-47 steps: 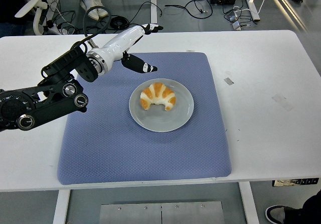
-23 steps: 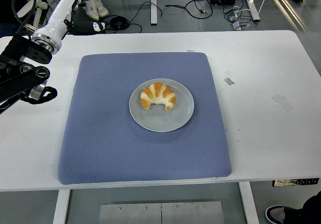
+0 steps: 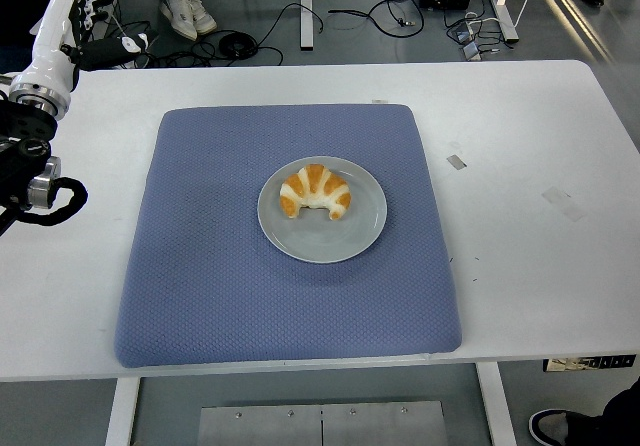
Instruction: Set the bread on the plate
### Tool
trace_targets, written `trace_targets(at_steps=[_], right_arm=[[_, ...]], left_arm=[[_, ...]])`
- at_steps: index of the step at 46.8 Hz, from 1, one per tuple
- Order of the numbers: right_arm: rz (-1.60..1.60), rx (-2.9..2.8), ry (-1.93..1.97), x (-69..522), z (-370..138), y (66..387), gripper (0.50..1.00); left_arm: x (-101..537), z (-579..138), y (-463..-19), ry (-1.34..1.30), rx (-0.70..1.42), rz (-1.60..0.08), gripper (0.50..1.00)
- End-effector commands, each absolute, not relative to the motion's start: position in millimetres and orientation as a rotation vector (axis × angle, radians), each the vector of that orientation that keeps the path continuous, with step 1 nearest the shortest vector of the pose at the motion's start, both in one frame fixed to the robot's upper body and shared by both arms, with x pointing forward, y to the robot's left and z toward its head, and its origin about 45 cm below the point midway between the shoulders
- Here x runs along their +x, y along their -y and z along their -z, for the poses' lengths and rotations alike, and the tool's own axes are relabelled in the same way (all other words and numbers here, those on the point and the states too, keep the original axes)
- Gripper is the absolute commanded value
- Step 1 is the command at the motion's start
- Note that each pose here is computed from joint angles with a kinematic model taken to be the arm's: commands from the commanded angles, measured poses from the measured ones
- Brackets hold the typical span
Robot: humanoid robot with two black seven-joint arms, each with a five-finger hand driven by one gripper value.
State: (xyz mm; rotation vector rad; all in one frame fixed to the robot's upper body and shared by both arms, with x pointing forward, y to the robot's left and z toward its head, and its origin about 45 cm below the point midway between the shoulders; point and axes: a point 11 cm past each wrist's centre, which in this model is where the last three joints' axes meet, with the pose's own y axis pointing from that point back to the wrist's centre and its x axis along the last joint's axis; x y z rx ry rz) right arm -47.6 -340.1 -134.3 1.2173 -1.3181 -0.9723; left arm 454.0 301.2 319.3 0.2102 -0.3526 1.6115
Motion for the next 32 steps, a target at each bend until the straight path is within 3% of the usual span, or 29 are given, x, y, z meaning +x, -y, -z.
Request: trace_targets(at_steps=[1, 32], right_arm=[[0.973, 1.216, 1.319, -48, 134, 340, 1.0], [0.979, 1.233, 1.322, -42, 135, 336, 1.0]], left_arm=[[454, -318, -304, 0.332, 0.206, -1.621, 0.877], [455, -315, -322, 0.308, 0.216, -1.67, 0.877]])
